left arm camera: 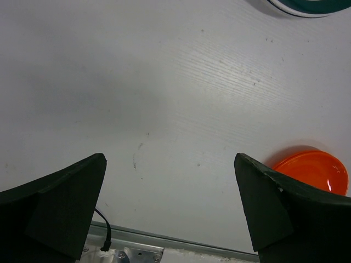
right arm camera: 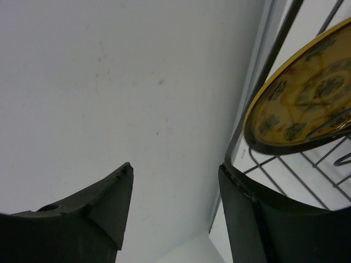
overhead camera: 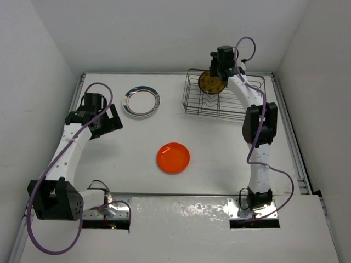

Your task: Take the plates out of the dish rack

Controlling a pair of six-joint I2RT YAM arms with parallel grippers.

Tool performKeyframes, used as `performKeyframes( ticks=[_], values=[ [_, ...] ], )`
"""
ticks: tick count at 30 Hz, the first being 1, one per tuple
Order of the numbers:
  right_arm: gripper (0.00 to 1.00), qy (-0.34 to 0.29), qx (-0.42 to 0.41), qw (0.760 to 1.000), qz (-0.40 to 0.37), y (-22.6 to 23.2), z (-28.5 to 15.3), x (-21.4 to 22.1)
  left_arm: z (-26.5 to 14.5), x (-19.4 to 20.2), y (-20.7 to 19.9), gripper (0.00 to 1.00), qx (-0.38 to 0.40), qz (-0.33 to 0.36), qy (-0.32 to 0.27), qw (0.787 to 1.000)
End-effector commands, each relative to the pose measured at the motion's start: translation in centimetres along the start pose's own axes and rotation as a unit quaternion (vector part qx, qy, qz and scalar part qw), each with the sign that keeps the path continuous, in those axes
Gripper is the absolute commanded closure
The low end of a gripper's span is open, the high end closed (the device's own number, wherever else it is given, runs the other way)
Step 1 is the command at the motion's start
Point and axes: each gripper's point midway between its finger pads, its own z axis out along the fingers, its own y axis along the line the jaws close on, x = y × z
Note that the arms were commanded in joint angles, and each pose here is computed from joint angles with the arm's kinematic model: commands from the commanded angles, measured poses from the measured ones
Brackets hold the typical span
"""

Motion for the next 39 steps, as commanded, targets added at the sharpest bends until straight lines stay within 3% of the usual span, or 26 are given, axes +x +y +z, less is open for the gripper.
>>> performKeyframes(
  ticks=[1, 13, 20, 25, 32, 39],
  values=[
    [0.40, -0.032, 0.034, 0.998, 0.033, -1.3, 1.0, -1.8, -0.7, -1.0, -0.3, 0.00, 0.007, 0.011, -0.025, 1.000],
    [0.41, -0.017, 0.029, 0.998, 0.057, -2.0, 2.1, -3.1, 0.5, -1.7, -0.7, 0.00, -0.002, 0.016, -0.006, 1.000],
    [0.53, -0.019, 0.038, 0.998, 0.049, -3.4, 3.7, -4.4, 0.8, -1.7, -0.6, 0.00, -0.007, 0.016, -0.003, 1.000],
    [0.62, 0.014, 0.038, 0.997, 0.061, -3.5, 4.8, -3.5, 0.9, -1.7, -0.5, 0.00, -0.012, 0.017, -0.002, 1.000],
    [0.63, 0.036, 0.043, 0.996, 0.076, -4.2, 5.0, -3.0, 0.9, -1.8, -0.4, 0.00, -0.014, 0.017, -0.002, 1.000],
    [0.83, 0.037, 0.030, 0.995, 0.085, -3.0, 3.2, -3.5, 0.8, -1.9, -0.4, 0.00, -0.014, 0.018, -0.004, 1.000]
  ],
)
